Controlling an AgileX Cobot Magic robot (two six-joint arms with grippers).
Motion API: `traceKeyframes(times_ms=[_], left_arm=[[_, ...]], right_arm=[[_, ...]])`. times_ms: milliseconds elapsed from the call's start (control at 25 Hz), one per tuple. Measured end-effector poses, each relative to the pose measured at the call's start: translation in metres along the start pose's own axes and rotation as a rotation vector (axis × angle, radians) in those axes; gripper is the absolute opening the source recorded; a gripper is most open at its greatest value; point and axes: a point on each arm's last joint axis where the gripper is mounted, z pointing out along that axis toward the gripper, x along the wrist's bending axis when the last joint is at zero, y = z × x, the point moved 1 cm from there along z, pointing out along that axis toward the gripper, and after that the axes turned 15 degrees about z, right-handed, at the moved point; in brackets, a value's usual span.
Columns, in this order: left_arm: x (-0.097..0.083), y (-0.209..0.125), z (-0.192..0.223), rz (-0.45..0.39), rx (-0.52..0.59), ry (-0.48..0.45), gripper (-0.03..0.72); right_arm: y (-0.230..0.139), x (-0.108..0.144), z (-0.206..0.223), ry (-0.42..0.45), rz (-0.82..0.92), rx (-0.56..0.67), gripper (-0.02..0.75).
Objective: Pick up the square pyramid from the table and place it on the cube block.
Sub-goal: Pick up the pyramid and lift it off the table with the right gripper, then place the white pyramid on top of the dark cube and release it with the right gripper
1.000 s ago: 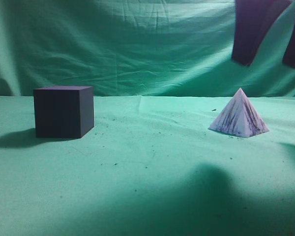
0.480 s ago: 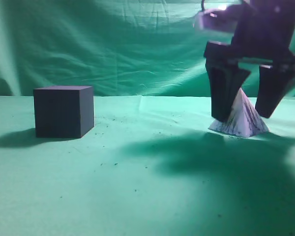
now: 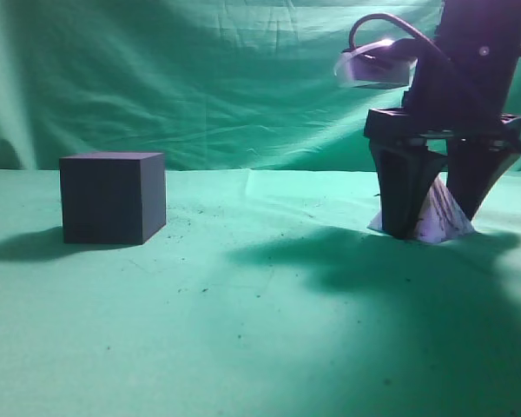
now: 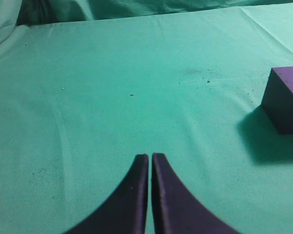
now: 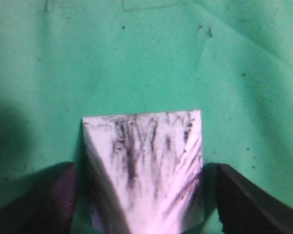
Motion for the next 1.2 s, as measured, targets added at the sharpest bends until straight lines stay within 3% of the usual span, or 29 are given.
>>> traceKeyframes(times_ms=[80, 200, 280, 680, 920, 1040, 1200], left_arm=[[0.000, 0.000, 0.000, 0.000, 0.000, 0.000, 0.000], [0.000, 0.000, 0.000, 0.000, 0.000, 0.000, 0.000], [0.000, 0.000, 0.000, 0.000, 0.000, 0.000, 0.000], [0.000, 0.000, 0.000, 0.000, 0.000, 0.000, 0.000], [0.000, 0.000, 0.000, 0.000, 0.000, 0.000, 0.000], [0.000, 0.000, 0.000, 0.000, 0.000, 0.000, 0.000], [0.000, 0.000, 0.000, 0.000, 0.000, 0.000, 0.000]], right_arm=[[0.000, -0.001, 0.001, -0.006, -0.007, 0.003, 0.554], [0.001, -0.001, 0.001, -0.011, -0.014, 0.008, 0.419], [0.001, -0.001, 0.001, -0.023, -0.036, 0.022, 0.370], [0.007, -0.004, -0.016, -0.066, -0.040, 0.068, 0.384], [0.040, 0.001, -0.094, -0.069, -0.047, -0.135, 0.384], [0.048, 0.015, -0.127, -0.058, -0.075, -0.177, 0.384], [0.054, 0.066, -0.152, 0.026, -0.168, -0.218, 0.384]])
